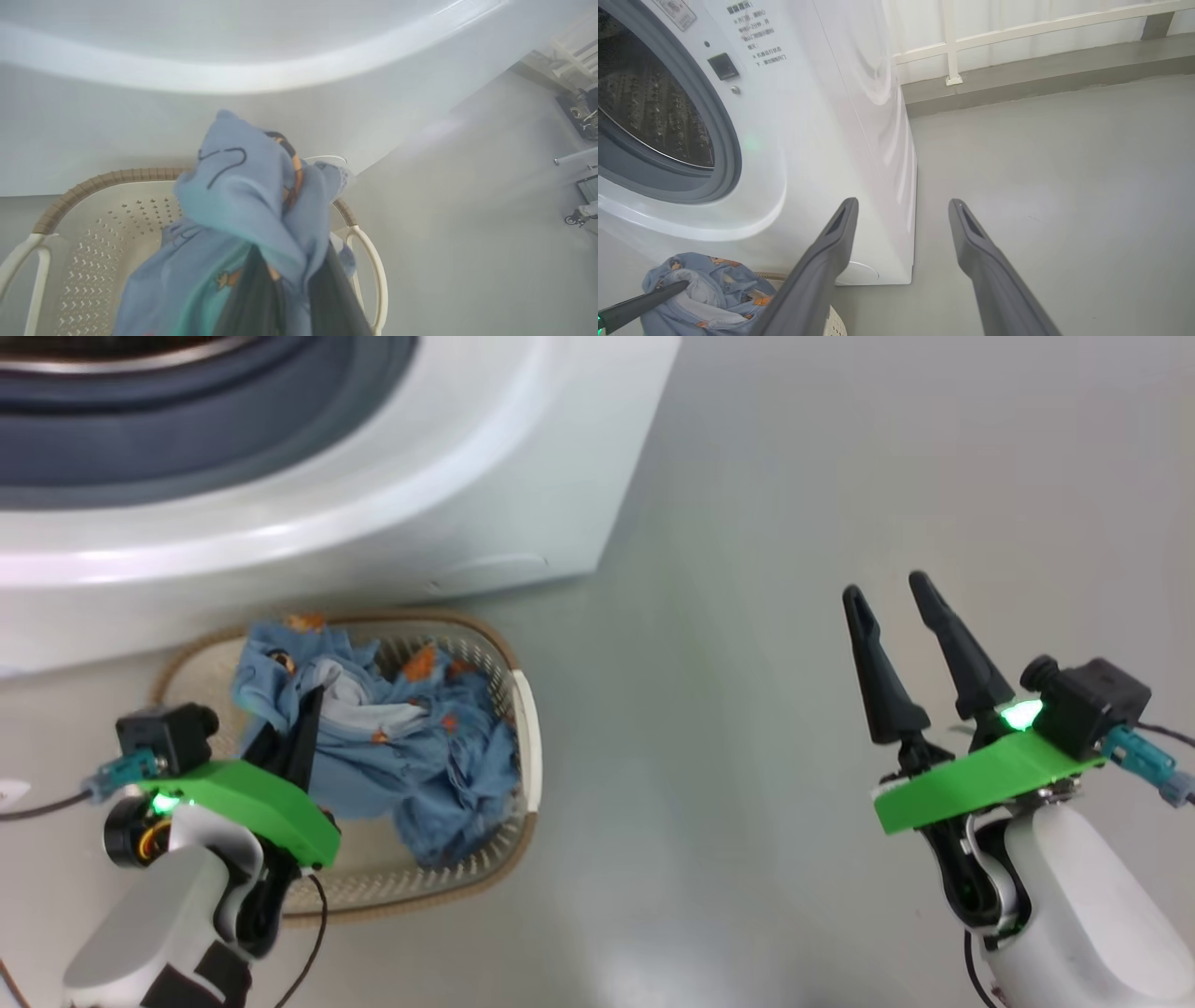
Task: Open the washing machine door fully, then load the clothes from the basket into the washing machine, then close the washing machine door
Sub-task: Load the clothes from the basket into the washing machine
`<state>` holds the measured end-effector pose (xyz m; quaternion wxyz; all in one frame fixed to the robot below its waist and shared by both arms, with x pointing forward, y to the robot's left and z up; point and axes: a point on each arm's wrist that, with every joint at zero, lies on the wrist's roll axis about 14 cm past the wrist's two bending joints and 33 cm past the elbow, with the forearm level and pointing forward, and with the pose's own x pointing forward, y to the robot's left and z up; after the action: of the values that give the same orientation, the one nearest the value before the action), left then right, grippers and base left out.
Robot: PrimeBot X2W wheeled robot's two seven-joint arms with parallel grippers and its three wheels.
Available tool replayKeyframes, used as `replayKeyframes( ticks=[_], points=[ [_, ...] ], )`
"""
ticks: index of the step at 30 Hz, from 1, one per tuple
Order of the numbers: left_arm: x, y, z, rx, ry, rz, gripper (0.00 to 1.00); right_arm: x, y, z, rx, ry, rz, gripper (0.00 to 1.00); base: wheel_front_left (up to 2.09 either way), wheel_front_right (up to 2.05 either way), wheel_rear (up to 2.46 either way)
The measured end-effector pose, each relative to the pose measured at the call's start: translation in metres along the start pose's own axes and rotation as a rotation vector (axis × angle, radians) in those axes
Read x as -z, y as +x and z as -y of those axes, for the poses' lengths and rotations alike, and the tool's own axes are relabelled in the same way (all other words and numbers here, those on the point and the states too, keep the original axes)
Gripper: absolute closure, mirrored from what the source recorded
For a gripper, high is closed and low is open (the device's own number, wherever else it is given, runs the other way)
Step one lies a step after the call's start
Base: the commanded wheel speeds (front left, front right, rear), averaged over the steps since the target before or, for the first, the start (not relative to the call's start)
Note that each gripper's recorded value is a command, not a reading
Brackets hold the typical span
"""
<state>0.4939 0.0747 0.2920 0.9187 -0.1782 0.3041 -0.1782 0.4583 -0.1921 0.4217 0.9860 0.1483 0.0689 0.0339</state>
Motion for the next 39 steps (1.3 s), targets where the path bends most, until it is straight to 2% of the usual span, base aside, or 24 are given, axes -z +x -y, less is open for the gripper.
replayKeyframes(
  ticks=[10,25,34,39],
  points=[
    [-0.049,-0.049,0.022,0.035,0.007,0.161,1.0,-0.023,-0.025,-0.013,-0.034,0.016,0.042,0.0,0.0,0.0,0.0],
    [-0.105,-0.143,0.067,0.071,0.111,0.449,1.0,-0.049,-0.067,-0.024,-0.083,-0.002,0.093,0.0,0.0,0.0,0.0],
    [-0.106,-0.186,0.076,0.04,0.138,0.533,1.0,-0.065,-0.078,-0.037,-0.132,-0.007,0.133,0.0,0.0,0.0,0.0],
    [-0.114,-0.195,0.08,0.037,0.145,0.569,1.0,-0.059,-0.084,-0.035,-0.133,-0.016,0.116,0.0,0.0,0.0,0.0]
  ],
)
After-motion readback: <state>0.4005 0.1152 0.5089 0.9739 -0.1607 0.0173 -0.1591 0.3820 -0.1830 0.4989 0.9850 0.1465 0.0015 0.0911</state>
